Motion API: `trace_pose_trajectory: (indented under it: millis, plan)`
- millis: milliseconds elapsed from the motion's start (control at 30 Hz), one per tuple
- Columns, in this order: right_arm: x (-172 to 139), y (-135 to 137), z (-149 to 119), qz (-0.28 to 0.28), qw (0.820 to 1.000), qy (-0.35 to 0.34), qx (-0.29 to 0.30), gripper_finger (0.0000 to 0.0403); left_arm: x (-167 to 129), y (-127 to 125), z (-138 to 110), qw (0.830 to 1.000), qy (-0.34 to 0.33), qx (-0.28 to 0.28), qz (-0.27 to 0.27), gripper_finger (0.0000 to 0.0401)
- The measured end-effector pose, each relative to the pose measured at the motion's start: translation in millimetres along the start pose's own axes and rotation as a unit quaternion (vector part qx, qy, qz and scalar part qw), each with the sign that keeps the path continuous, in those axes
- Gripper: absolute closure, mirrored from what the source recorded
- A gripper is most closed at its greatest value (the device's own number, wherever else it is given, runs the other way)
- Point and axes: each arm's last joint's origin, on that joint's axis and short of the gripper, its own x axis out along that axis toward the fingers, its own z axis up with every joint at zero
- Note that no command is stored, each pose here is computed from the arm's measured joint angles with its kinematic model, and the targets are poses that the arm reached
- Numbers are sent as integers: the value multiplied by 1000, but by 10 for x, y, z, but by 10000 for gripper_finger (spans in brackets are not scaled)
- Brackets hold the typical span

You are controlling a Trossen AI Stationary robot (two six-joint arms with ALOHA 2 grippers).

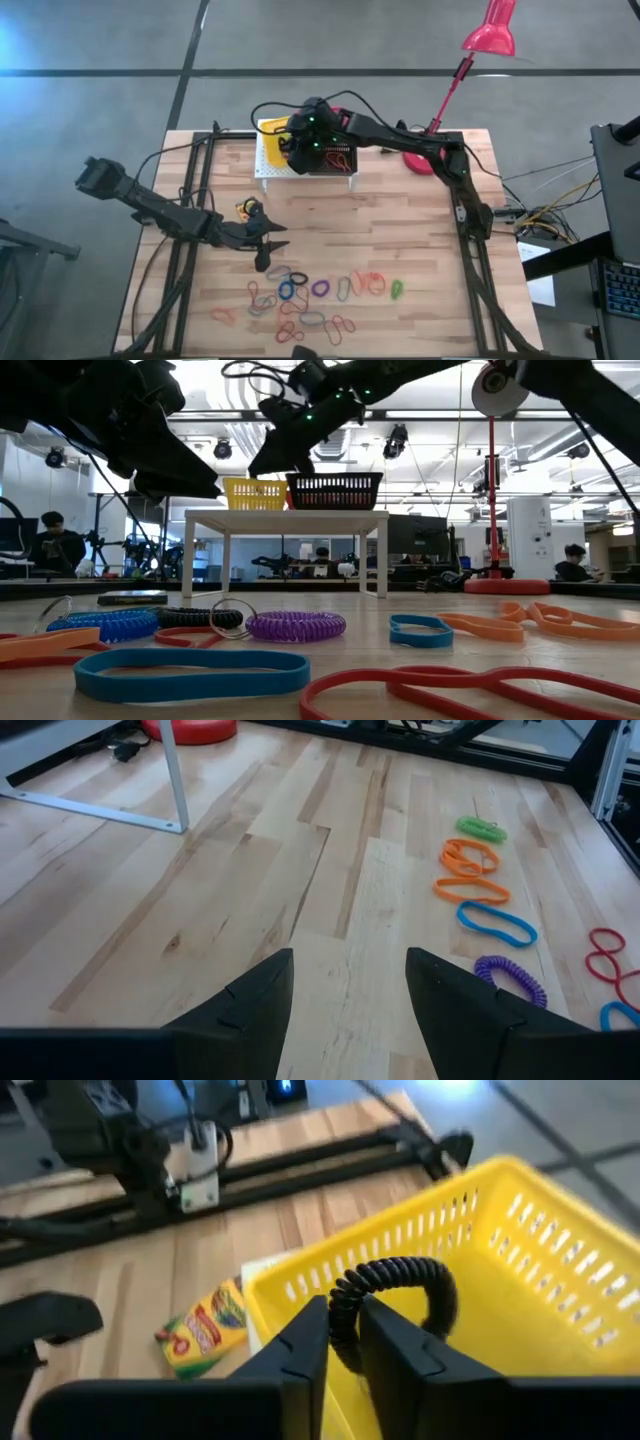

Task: Pick & Place Office Desk Supplies
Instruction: Put the black spring keychain into the yellow bin on the shelf, then put the green spring keychain into the yellow bin on the shelf

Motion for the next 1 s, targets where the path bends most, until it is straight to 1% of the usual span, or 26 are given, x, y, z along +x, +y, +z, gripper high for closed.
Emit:
trace_pose_trajectory:
  millis: [133,233,367,500,633,733,800,900,1000]
  plan:
    - [32,-20,9,-6,1000,24,7,287,0,0,0,1000,0,0,0,204]
    - [-33,-9,40,-21,999,30,7,261,0,0,1,1000,0,0,0,204]
    - [-300,110,163,-33,999,31,-3,248,0,0,1,1000,0,0,0,204]
    - [-577,390,191,-42,997,55,-35,252,0,-1,2,1000,-1,-4,0,204]
    - [-769,801,38,-80,988,99,-83,266,0,-1,1,1000,0,-11,-1,204]
    - [-905,1130,-139,-112,980,112,-121,280,0,-1,1,1000,0,-13,0,204]
    - [-984,1332,-309,-128,974,122,-140,289,0,-1,1,1000,0,-13,-1,204]
    - [-1091,1585,-602,-132,973,126,-140,301,0,-1,1,1000,0,-13,-1,204]
    - [-1205,1814,-914,-107,979,123,-121,311,0,-1,1,1000,0,-13,-1,204]
